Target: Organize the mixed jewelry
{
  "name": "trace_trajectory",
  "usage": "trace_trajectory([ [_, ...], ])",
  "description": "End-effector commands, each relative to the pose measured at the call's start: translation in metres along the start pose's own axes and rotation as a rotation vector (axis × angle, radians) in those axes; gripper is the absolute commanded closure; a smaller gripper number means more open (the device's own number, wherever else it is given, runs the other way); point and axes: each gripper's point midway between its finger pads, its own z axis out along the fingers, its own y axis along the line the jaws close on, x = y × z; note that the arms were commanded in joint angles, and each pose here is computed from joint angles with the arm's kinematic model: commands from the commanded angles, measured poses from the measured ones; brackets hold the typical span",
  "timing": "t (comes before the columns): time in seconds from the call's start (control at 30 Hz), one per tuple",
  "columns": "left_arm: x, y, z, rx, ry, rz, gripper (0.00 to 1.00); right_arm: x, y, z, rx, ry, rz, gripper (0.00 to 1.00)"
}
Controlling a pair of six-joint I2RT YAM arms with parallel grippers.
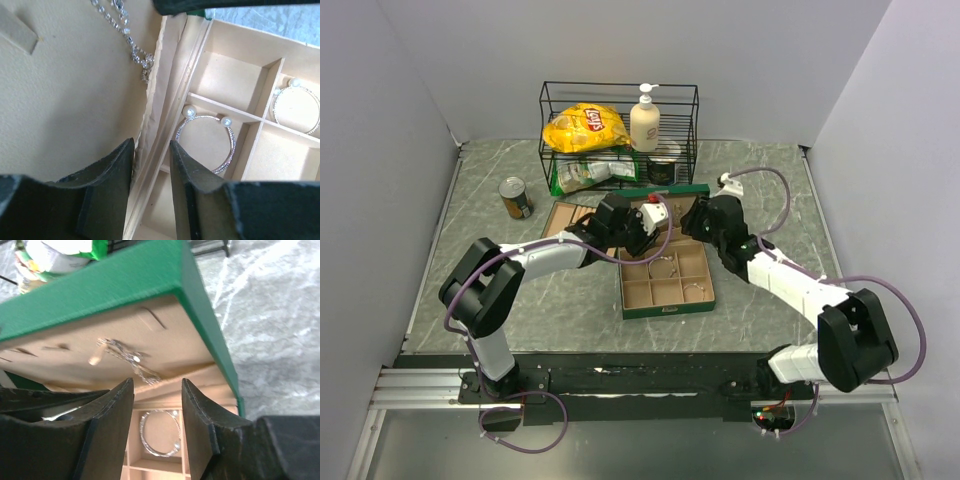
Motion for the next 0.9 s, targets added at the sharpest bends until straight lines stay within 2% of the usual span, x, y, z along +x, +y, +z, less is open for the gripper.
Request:
trace_trajectory([
  [0.0,-0.034,-0.015,-0.005,0.062,-0.066,0.009,0.58,-0.01,-0.013,-0.015,0.053,-0.056,0.016,0.51],
  [0.2,-0.054,-0.011,-0.009,0.049,-0.09,0.027,0.46,-0.007,-0.036,-0.019,0.127,-0.054,0.047,0.5],
  [0.53,-0.082,-0.009,-0.024,0.023,-0.126,0.025,0.3,0.009,-0.057,-0.014,0.179,0.039,0.072,0.49],
  [0.87,-0.109,-0.022,-0.061,0.045,-0.187,0.001,0.24,0.033,-0.062,-0.01,0.169,0.133,0.021,0.49],
])
